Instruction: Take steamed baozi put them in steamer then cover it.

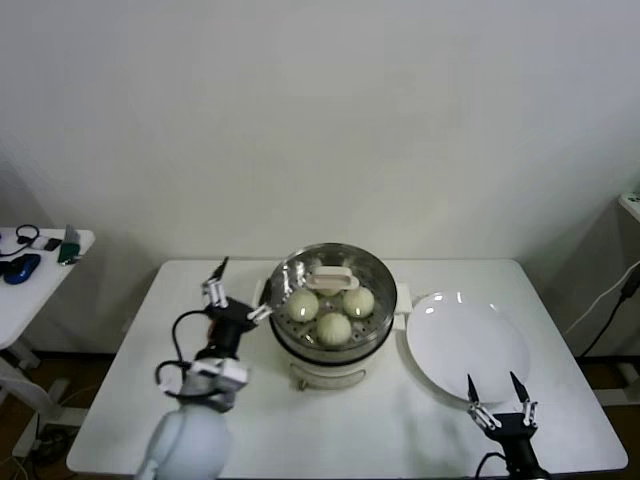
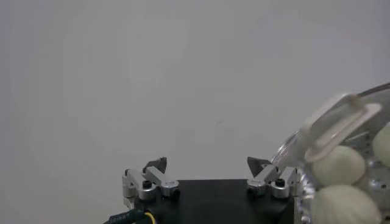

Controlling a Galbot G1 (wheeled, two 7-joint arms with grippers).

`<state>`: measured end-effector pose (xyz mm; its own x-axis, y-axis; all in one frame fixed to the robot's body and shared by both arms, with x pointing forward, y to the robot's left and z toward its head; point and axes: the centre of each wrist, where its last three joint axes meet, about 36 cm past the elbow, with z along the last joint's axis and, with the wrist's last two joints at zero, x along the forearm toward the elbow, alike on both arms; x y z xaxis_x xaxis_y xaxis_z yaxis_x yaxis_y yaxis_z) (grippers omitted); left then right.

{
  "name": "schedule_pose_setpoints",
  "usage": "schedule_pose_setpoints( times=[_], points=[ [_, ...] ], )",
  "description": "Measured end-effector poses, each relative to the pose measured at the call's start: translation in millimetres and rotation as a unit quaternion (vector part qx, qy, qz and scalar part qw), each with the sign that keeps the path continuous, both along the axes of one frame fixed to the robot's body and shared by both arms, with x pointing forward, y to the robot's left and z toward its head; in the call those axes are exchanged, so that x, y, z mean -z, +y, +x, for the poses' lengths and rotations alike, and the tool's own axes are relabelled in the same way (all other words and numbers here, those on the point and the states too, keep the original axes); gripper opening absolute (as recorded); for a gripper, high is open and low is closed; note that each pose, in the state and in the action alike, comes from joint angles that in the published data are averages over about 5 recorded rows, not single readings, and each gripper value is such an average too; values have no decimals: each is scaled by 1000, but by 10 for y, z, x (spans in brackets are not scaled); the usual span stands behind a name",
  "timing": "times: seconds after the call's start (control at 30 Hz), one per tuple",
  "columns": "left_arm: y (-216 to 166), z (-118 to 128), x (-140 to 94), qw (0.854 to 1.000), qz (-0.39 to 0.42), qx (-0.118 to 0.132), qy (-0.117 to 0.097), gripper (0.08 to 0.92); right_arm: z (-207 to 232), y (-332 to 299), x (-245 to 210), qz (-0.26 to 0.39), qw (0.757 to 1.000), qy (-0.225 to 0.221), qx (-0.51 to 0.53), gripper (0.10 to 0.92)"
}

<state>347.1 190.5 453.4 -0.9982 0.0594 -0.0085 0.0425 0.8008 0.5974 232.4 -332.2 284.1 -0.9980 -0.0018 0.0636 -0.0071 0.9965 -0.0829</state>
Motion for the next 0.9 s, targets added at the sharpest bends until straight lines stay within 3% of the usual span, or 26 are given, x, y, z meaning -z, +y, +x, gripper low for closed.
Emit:
schedule_pose_setpoints(
  times=[0.37,0.67,0.9],
  points=[
    [787,-365,644,984,-173,-43,33,823,60,-74,37,-4,1000,5,-11,823],
    [973,-578,986,968,-236,-74,40,823,86,-115,26,-5,1000,5,-15,823],
    [1011,-687,1109,962,-258,-83,42,823,81,-124,17,-5,1000,5,-15,823]
  ],
)
